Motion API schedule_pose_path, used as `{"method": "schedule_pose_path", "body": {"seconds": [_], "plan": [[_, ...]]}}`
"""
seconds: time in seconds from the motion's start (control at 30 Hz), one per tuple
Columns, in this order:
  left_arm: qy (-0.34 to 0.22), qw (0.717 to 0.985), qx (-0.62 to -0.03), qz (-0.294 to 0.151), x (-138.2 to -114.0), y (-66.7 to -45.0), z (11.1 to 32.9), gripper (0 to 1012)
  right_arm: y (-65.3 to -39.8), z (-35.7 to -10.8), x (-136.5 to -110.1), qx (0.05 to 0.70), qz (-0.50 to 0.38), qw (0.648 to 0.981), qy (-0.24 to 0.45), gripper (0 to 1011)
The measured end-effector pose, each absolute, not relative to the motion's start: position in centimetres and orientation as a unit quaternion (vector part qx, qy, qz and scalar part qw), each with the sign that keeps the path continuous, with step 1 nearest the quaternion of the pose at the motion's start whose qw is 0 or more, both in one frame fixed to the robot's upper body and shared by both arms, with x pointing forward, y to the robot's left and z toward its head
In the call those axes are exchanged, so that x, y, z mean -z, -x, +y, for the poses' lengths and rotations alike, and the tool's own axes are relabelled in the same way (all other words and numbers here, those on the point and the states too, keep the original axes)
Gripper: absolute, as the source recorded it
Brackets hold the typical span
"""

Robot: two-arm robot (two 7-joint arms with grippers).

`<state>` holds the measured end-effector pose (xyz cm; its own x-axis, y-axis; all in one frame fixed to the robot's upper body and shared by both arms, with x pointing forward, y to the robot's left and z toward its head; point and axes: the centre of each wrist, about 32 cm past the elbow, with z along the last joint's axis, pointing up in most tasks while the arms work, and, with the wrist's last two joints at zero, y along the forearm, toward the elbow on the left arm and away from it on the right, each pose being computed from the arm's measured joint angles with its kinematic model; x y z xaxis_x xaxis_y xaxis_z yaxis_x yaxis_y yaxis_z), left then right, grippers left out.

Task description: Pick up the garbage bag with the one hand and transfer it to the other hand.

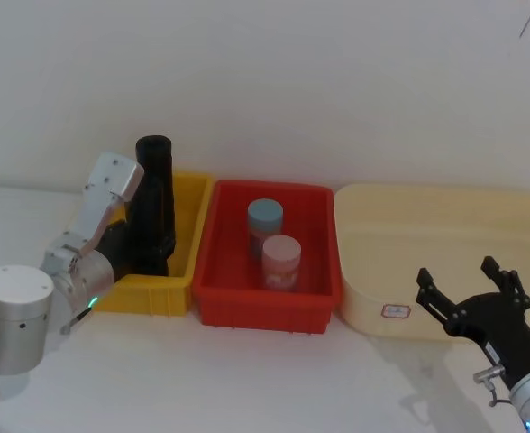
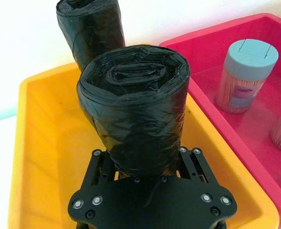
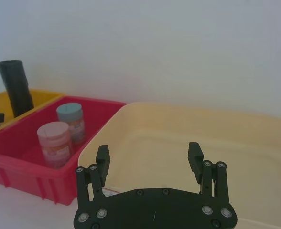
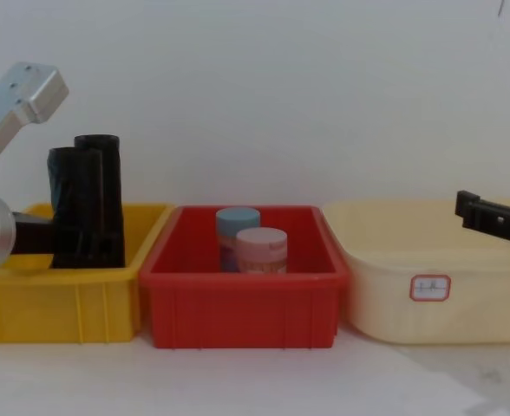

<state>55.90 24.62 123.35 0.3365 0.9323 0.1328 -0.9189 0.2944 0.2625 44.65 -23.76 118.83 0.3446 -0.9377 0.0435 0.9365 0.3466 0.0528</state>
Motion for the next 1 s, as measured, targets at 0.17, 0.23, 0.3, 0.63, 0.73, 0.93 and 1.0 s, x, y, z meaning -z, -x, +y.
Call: {"method": "schedule_pose_path", "body": {"seconds": [0.17,0.23,0.3,0.63,0.73,0.93,1.0], "plan": [[-0.147,0.804,-0.576,0.023,-123.3,-55.9,24.6,508,-45.4,-23.9,-118.8,0.559,-0.024,0.829,-0.002,1000],[-0.147,0.804,-0.576,0.023,-123.3,-55.9,24.6,497,-45.8,-23.9,-118.9,0.550,-0.017,0.835,0.002,1000],[-0.147,0.804,-0.576,0.023,-123.3,-55.9,24.6,487,-46.4,-23.9,-119.0,0.541,-0.009,0.841,0.006,1000],[-0.147,0.804,-0.576,0.023,-123.3,-56.0,24.6,466,-49.4,-22.7,-120.7,0.490,0.026,0.871,0.029,1000],[-0.147,0.804,-0.576,0.023,-123.3,-56.0,24.6,466,-50.3,-22.1,-121.5,0.475,0.031,0.878,0.038,999],[-0.147,0.804,-0.576,0.023,-123.3,-56.0,24.6,466,-51.8,-20.7,-123.1,0.451,0.034,0.890,0.059,1000],[-0.147,0.804,-0.576,0.023,-123.3,-56.0,24.6,466,-52.2,-20.2,-123.4,0.445,0.033,0.893,0.064,1000]]}}
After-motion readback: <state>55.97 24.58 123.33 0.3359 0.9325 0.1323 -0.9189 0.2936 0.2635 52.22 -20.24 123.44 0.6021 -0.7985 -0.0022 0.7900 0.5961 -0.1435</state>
